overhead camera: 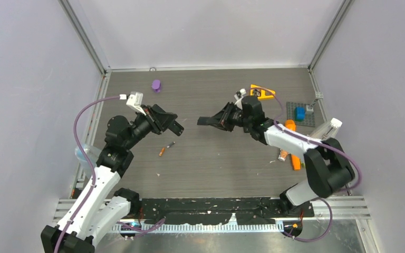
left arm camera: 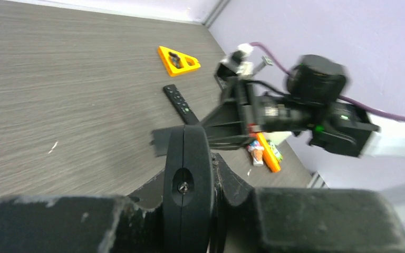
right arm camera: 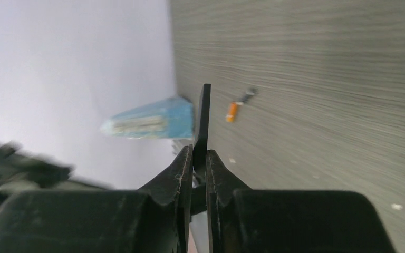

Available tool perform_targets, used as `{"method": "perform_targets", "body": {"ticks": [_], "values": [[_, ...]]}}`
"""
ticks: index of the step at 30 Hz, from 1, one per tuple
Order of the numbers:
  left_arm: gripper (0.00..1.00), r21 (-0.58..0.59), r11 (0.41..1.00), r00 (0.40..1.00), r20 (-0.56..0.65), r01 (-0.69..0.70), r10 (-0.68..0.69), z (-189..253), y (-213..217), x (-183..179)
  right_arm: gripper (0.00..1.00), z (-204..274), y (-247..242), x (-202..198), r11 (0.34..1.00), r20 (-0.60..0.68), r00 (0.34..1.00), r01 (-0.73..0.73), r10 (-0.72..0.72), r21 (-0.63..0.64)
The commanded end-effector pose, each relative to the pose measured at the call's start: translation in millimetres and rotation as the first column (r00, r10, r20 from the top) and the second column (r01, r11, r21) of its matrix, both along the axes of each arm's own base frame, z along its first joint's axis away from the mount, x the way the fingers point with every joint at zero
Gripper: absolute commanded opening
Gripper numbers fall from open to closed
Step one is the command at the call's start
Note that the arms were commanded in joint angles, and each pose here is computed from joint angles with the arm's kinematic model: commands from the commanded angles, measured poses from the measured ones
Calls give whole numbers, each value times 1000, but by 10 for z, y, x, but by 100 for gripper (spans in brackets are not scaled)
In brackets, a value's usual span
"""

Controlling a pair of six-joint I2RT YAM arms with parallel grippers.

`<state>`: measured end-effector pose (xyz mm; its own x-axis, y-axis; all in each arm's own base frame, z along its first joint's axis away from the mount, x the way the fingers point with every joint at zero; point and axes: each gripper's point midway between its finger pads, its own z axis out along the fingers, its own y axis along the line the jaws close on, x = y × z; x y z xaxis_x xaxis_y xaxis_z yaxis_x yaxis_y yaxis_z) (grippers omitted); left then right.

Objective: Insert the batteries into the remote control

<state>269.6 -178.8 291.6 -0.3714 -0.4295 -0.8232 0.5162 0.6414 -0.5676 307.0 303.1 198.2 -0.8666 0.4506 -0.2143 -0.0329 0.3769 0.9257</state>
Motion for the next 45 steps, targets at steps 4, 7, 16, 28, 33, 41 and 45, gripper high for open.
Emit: {"method": "perform_targets", "body": {"ticks": [4,7,16,28,33,41,45], "values": [[0,27,983,975,126,181,-183,250,-170,-263,5,-798,-49,73,982,-86,995,-62,48,-178],[0,19,983,976,120,183,-184,233,-170,-274,5,-1167,-135,13,957,-200,979,-95,40,-273],[0,5,986,979,116,168,-168,260,-151,-258,67,-1228,-391,-21,903,-190,982,-68,-16,-425],[0,3,951,939,158,310,-307,475,-290,-428,77,899,59,-525,894,573,688,-373,446,-248],[0,-17,859,843,203,512,-498,694,-458,-699,85,1473,261,-993,843,735,469,-471,489,-260],[0,-60,810,791,265,584,-551,962,-487,-855,87,1561,536,-1254,768,746,352,-554,565,-320],[0,-79,810,791,288,582,-540,1048,-478,-868,84,1563,607,-1288,758,738,352,-567,577,-322]]}}
